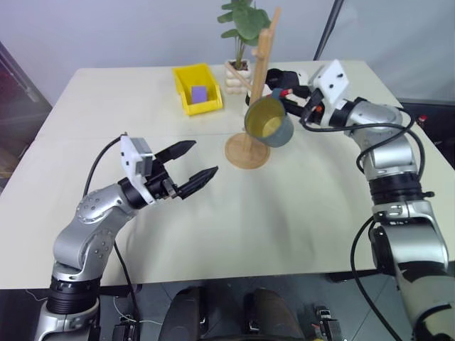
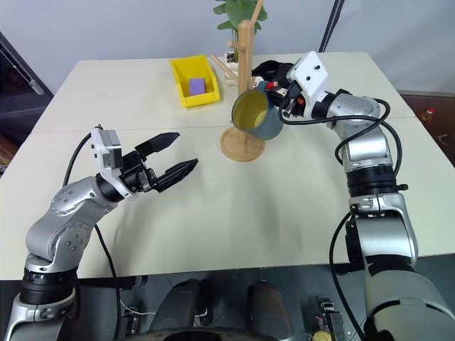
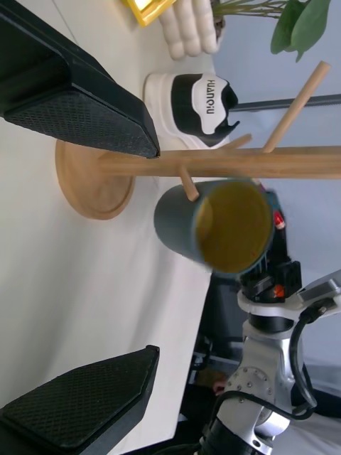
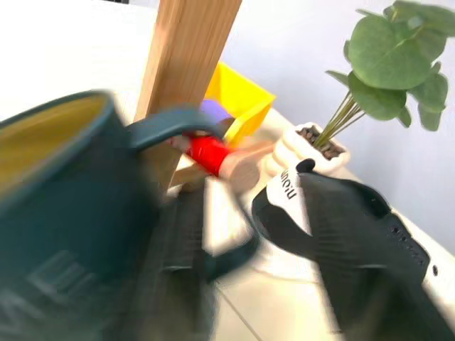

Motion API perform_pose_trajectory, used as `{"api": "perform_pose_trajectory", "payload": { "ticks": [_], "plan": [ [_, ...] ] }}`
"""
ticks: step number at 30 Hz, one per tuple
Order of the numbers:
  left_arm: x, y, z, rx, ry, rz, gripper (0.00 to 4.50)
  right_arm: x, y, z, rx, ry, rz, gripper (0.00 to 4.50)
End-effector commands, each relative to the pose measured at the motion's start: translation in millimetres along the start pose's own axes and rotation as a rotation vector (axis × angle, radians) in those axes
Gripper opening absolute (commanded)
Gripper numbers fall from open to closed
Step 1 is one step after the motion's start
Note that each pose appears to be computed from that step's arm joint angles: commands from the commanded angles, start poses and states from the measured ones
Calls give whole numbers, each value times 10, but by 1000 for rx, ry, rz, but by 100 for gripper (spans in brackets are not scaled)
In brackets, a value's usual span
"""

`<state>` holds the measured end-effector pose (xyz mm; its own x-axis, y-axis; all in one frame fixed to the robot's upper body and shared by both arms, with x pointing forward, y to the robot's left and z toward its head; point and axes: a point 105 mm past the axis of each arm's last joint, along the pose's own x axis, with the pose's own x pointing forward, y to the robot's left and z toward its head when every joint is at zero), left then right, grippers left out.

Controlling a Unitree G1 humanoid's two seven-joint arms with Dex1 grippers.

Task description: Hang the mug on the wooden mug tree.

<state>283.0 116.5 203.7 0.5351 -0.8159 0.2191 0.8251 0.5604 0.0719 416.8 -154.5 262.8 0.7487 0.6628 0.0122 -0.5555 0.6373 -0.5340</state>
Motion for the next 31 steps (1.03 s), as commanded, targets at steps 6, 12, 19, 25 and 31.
{"api": "perform_pose_trajectory", "payload": {
  "ticks": [6,12,19,25,31],
  "plan": [
    [7,-8,140,49,-37,0,450,-333,-268,206,-89,-22,-112,305],
    [-56,81,120,40,-35,61,450,-915,-341,20,122,-75,-248,305],
    [-297,531,-266,14,65,374,450,-1228,22,-573,333,-5,-340,305],
    [-665,812,-676,35,172,664,450,-1190,476,-964,404,21,-386,305],
    [-787,778,-823,57,234,700,450,-1075,621,-1031,425,-2,-356,305]
  ]
}}
